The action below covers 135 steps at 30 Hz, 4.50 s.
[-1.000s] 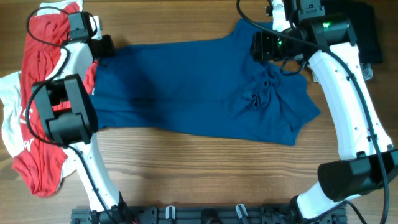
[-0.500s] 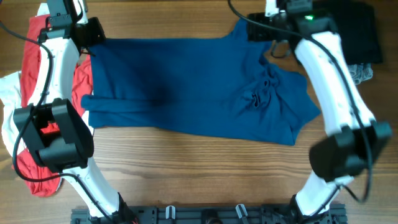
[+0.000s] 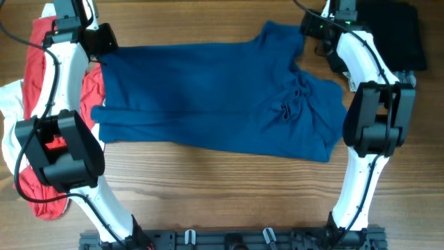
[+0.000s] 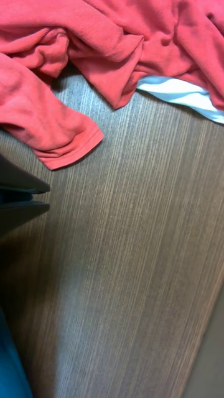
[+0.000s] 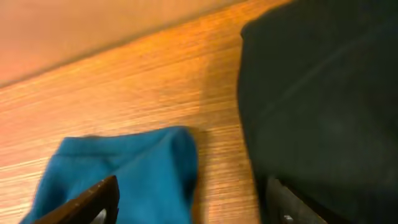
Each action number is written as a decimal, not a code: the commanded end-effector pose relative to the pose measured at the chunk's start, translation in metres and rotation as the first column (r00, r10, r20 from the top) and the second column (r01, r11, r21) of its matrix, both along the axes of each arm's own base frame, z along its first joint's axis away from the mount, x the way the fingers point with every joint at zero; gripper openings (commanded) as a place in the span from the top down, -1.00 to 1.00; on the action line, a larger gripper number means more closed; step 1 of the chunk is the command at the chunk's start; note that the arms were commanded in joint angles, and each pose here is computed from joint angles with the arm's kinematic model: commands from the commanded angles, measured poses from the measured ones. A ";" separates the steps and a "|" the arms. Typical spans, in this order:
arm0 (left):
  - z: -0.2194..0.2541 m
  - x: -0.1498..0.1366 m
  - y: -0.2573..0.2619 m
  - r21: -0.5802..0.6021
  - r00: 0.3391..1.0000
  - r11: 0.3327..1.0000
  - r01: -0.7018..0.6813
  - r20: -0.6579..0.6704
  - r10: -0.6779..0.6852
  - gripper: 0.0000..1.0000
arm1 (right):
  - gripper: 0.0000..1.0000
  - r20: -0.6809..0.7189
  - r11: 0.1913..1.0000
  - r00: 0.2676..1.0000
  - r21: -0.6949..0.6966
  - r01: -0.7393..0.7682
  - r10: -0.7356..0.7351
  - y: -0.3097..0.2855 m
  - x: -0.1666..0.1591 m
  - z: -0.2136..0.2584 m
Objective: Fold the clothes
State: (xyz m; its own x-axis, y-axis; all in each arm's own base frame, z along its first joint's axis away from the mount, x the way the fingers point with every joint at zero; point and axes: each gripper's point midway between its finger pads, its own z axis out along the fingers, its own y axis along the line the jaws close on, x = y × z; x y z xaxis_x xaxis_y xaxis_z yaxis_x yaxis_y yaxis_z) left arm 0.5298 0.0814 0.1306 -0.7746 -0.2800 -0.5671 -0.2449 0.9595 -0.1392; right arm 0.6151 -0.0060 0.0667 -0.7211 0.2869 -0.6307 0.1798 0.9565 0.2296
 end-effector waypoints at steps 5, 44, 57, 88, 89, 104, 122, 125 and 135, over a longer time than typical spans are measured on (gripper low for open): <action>0.004 0.000 0.001 0.010 1.000 1.000 -0.018 0.007 0.018 0.92 | -0.42 0.053 0.992 0.997 0.114 -0.058 0.053 0.025 0.019 -0.021; 0.016 0.003 0.024 0.055 0.996 0.996 -0.074 0.050 0.071 0.92 | 0.91 0.117 0.987 0.983 0.063 -0.146 0.138 0.029 0.028 0.076; 0.094 -0.040 0.033 0.062 0.989 0.992 -0.111 0.109 0.103 0.92 | 0.91 0.009 0.980 0.980 0.022 -0.199 0.199 0.027 -0.089 0.202; -0.048 -0.200 0.015 0.007 0.815 0.985 -0.170 -0.561 0.145 -0.76 | 0.42 -0.763 0.997 0.644 0.082 0.004 0.060 0.009 -0.271 0.037; -0.048 -0.198 0.015 0.008 0.818 0.985 -0.171 -0.556 0.147 -0.84 | 0.42 -0.760 0.997 0.647 0.083 0.006 0.059 0.006 -0.271 0.038; -0.016 -0.162 -0.002 -0.129 0.906 0.980 -0.149 -0.416 0.083 -0.99 | -0.39 -0.558 0.947 0.773 0.264 -0.181 0.303 -0.023 -0.266 0.080; -0.042 -0.200 0.037 -0.305 0.893 0.924 -0.230 -0.444 0.076 -1.00 | 0.89 -0.478 0.870 0.729 0.327 -0.370 0.490 0.111 -0.252 0.040; -0.060 -0.197 0.037 -0.354 0.913 0.906 -0.231 -0.401 0.076 -1.00 | 0.85 -0.476 0.870 0.731 0.326 -0.370 0.489 0.110 -0.251 0.040; -0.084 -0.185 0.032 -0.386 0.959 0.915 -0.116 -0.283 0.002 -0.97 | 0.80 -0.488 0.879 0.733 0.303 -0.368 0.474 0.106 -0.251 0.039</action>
State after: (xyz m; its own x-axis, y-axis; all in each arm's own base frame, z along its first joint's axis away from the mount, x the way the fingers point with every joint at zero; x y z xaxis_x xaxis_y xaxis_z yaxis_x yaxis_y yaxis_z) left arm 0.3474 0.1221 0.0498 -0.8365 -0.5243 -0.1597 -0.4366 0.8136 -0.3840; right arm 0.3644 0.1007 0.1033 -0.9951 -0.0694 -0.0710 -0.0918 0.9149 0.3930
